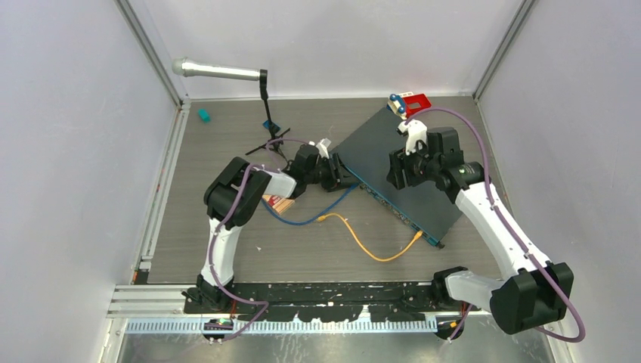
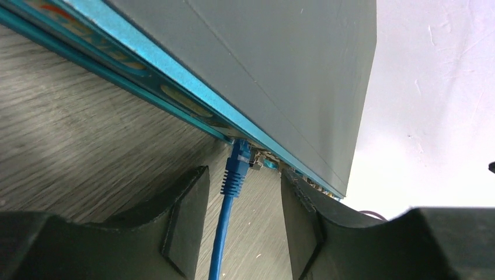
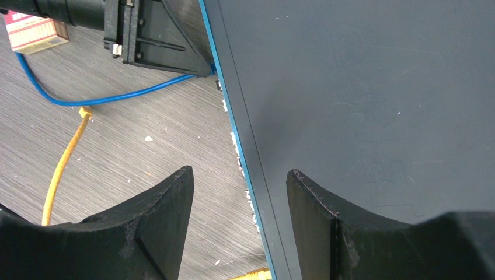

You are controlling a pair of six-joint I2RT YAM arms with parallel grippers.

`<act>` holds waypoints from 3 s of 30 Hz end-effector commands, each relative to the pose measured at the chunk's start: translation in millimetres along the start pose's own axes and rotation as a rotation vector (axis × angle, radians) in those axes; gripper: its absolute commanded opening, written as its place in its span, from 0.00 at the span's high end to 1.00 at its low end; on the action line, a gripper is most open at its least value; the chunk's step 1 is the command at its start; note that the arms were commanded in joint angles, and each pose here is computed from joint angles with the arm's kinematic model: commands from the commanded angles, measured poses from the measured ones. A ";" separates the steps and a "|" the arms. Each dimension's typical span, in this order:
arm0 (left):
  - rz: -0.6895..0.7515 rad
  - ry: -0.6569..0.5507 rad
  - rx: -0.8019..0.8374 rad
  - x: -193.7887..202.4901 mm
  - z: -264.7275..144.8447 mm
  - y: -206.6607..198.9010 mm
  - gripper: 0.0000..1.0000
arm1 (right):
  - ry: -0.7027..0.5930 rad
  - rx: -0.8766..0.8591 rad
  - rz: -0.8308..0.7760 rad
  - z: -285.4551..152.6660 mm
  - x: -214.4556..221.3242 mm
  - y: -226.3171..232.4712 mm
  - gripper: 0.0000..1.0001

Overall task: Pull the plug from the switch port
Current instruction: Pull the connector from the switch port.

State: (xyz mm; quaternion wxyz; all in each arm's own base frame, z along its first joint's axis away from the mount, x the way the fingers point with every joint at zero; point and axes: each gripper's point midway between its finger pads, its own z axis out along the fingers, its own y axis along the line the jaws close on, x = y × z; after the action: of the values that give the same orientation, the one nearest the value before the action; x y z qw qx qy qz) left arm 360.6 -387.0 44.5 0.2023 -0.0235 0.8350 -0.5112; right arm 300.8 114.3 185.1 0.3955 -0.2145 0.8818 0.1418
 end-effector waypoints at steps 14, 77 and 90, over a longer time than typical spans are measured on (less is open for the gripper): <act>-0.150 0.055 -0.147 26.2 18.7 41.5 0.55 | -0.079 -0.015 -0.001 -9.1 -15.9 2.6 0.36; 0.036 -0.124 0.151 20.3 11.7 35.7 1.00 | -0.006 -0.065 0.005 0.4 -2.1 7.0 0.35; -0.008 -0.108 -0.001 35.0 7.0 72.7 1.00 | 0.009 -0.076 0.009 3.1 0.4 8.0 0.35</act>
State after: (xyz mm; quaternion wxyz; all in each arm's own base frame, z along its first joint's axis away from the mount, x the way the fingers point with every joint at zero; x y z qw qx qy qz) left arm 360.8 -393.2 32.2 0.2780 -0.0423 0.7617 -0.5838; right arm 294.2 120.0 176.1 0.3717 -0.2210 0.8854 0.1706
